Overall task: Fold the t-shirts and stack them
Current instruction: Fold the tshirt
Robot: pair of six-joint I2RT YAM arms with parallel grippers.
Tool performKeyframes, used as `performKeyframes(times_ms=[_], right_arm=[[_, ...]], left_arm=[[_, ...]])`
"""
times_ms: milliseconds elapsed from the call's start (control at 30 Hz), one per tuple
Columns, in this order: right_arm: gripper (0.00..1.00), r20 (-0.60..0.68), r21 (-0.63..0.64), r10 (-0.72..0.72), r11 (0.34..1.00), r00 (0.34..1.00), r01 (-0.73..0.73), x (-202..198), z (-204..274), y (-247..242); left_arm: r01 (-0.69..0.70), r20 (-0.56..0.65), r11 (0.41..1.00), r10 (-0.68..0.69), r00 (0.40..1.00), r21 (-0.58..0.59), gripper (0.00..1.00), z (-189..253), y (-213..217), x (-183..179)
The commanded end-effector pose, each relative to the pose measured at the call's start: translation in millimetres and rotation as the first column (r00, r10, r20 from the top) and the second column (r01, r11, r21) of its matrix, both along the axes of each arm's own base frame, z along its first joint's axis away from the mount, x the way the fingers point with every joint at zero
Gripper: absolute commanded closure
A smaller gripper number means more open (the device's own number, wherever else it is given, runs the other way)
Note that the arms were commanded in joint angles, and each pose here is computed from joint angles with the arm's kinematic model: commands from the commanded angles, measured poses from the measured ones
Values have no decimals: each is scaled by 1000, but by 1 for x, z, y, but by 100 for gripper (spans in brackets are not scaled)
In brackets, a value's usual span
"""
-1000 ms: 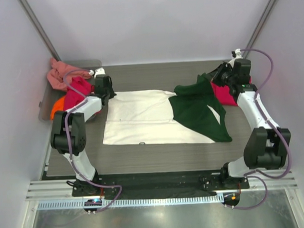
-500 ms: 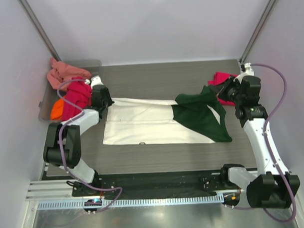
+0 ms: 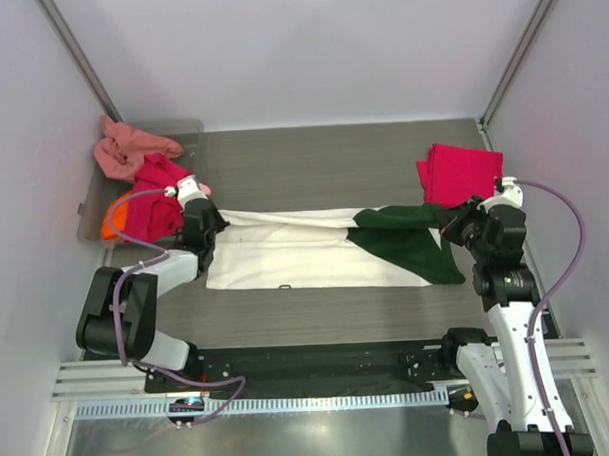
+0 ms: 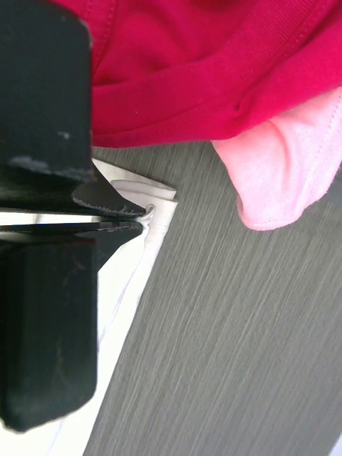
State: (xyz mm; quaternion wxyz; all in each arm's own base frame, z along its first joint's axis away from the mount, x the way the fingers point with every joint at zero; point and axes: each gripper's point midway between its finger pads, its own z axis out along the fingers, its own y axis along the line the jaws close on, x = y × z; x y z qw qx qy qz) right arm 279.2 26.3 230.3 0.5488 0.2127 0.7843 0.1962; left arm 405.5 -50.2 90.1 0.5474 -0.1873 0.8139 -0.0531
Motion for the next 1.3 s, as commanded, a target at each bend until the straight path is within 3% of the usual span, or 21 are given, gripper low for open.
performKeyframes(times_ms=[0, 300, 367, 433, 500, 533, 633, 767, 933, 1000, 1067, 1100, 1267], right_arm=[[99, 10, 10, -42, 999, 999, 42, -8, -1, -5], [94, -30, 73, -58, 996, 998, 60, -39, -25, 0], [89, -34, 101, -80, 991, 996, 83, -47, -34, 0], [79, -22, 119, -109, 987, 994, 111, -53, -37, -2], [56, 28, 147, -125, 982, 992, 120, -62, -33, -2], [39, 53, 155, -129, 981, 990, 120, -65, -30, -2], [32, 162, 164, -157, 978, 974, 130, -76, -8, -5], [31, 116, 120, -66, 991, 991, 52, -58, -10, 5], [43, -168, 124, 156, 983, 973, -136, -14, -67, 31], [47, -192, 125, 171, 981, 966, -149, 2, -72, 33], [48, -245, 122, 171, 982, 954, -145, 18, -90, 34], [48, -262, 123, 169, 982, 950, -141, 23, -96, 35], [54, -298, 151, 189, 977, 936, -149, 52, -126, 44]], left_arm=[[-60, 130, 997, 66, 989, -50, 100, 29, 5, 5], [-97, 145, 986, 116, 983, -133, 100, 16, 9, -18], [-125, 121, 977, 147, 982, -171, 86, 11, 11, -25], [-119, 107, 976, 140, 984, -185, 60, 11, 10, -32], [-142, 120, 969, 168, 978, -205, 47, 8, 13, -41], [-142, 151, 966, 176, 973, -214, 36, 16, 14, -45], [-139, 216, 966, 187, 958, -217, 34, 29, 18, -59], [-82, 234, 978, 126, 964, -190, 35, 50, 7, -63], [65, 201, 987, -34, 979, -150, 36, 78, -35, -49], [113, 106, 986, -100, 989, -126, 36, 65, -55, -45], [186, 101, 974, -173, 980, -132, 37, 80, -76, -30], [232, 28, 964, -230, 973, -133, 37, 61, -92, -29], [244, -88, 959, -258, 962, -142, 39, 42, -110, -9]])
